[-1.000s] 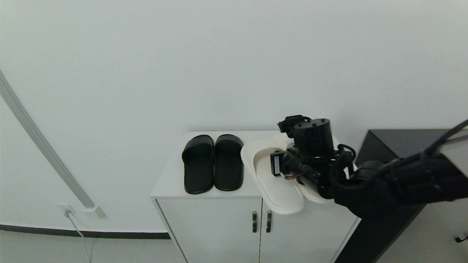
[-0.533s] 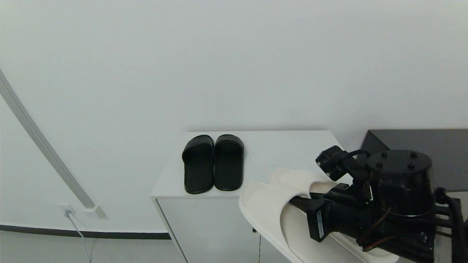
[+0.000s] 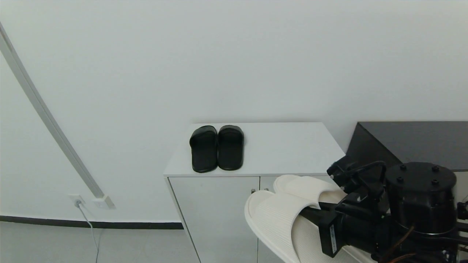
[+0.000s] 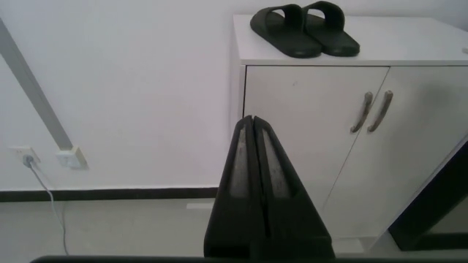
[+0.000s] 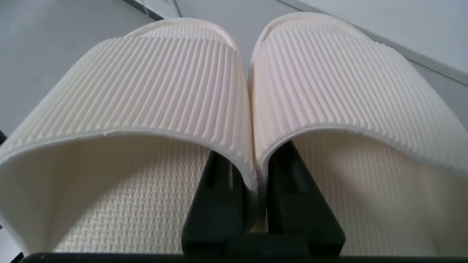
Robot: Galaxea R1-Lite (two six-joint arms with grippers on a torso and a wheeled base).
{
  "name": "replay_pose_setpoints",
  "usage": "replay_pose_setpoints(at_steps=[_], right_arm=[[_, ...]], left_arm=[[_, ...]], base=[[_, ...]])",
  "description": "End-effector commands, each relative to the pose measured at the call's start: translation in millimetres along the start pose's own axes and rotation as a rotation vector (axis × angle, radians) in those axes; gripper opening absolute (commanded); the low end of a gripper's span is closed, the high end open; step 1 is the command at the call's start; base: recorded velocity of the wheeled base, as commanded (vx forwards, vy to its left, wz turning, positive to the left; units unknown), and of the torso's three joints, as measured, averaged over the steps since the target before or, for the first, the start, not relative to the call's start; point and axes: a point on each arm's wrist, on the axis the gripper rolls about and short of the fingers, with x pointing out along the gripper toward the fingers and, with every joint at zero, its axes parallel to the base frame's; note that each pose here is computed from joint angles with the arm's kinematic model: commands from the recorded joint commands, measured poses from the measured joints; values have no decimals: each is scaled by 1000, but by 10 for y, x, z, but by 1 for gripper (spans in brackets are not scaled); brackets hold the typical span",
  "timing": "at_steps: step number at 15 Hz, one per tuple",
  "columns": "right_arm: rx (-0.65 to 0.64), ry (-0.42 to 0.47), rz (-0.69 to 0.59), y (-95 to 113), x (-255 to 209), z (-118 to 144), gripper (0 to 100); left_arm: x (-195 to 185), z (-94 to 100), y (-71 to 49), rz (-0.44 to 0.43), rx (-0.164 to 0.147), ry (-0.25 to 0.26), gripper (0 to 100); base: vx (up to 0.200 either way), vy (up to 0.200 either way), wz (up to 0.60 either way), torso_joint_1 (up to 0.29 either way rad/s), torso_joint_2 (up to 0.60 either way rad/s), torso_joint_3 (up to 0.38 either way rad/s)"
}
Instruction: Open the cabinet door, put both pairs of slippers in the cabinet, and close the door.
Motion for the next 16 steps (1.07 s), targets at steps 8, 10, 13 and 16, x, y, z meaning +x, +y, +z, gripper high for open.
replay_pose_setpoints(at_steps=[8,10,13,16], right_arm=[[-12,15,26,65,-2,-68,0],[-10,-2,29,61,-16,-77,0],[-9,-14,28,57,-20,-93,0],[-11,-13,29,59,-25,-100,0]], left_arm=[[0,0,0,2,2,0,0],[0,0,0,0,2,0,0],[0,0,0,0,4,0,0],[0,-2,0,-1,4,1,0]], base=[[0,0,0,0,0,0],[0,0,0,-35,62,38],[0,0,0,-146,346,183],[0,0,0,-181,437,243]])
